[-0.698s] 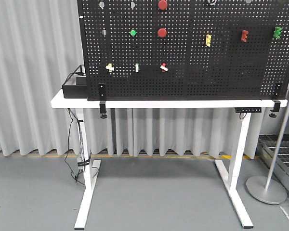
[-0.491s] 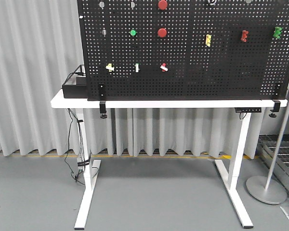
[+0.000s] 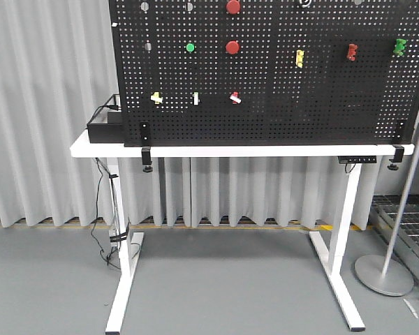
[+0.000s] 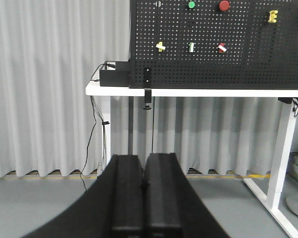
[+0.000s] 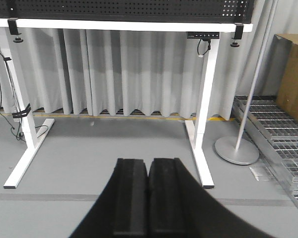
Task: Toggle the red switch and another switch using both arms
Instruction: 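Drive the base forward toward the black pegboard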
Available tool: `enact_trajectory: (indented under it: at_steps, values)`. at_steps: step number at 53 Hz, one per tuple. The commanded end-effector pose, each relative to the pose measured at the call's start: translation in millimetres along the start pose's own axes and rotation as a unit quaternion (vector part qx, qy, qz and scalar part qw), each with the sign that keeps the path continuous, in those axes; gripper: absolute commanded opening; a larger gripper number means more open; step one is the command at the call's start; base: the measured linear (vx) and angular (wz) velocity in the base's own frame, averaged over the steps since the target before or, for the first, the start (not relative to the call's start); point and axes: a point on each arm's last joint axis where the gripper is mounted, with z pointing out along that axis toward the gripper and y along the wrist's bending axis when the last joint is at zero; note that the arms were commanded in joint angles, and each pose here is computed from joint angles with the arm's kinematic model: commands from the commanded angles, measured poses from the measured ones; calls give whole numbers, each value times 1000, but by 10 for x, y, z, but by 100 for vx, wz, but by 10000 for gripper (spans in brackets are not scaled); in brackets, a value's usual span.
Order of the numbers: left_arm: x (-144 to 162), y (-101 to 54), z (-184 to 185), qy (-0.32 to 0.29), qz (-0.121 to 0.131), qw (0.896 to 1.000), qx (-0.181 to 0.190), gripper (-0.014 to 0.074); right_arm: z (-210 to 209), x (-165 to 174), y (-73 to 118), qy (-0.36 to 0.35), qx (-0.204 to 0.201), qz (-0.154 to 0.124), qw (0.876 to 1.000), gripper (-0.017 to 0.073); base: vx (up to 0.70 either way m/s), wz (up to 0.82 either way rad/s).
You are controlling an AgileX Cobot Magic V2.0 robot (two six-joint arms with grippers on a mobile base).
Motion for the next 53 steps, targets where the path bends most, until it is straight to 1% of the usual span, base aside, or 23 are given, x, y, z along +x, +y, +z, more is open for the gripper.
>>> enact_trajectory:
  at_steps: [1,53]
  values:
    - [-13,6,-4,-35,-2,999,-2,3,-1,-59,-4,-40,4,-5,999,-6,3,-4]
    - [-13,6,-4,-35,-2,999,-2,3,-1,-60,-4,-40,4,-4,999,-6,9,1]
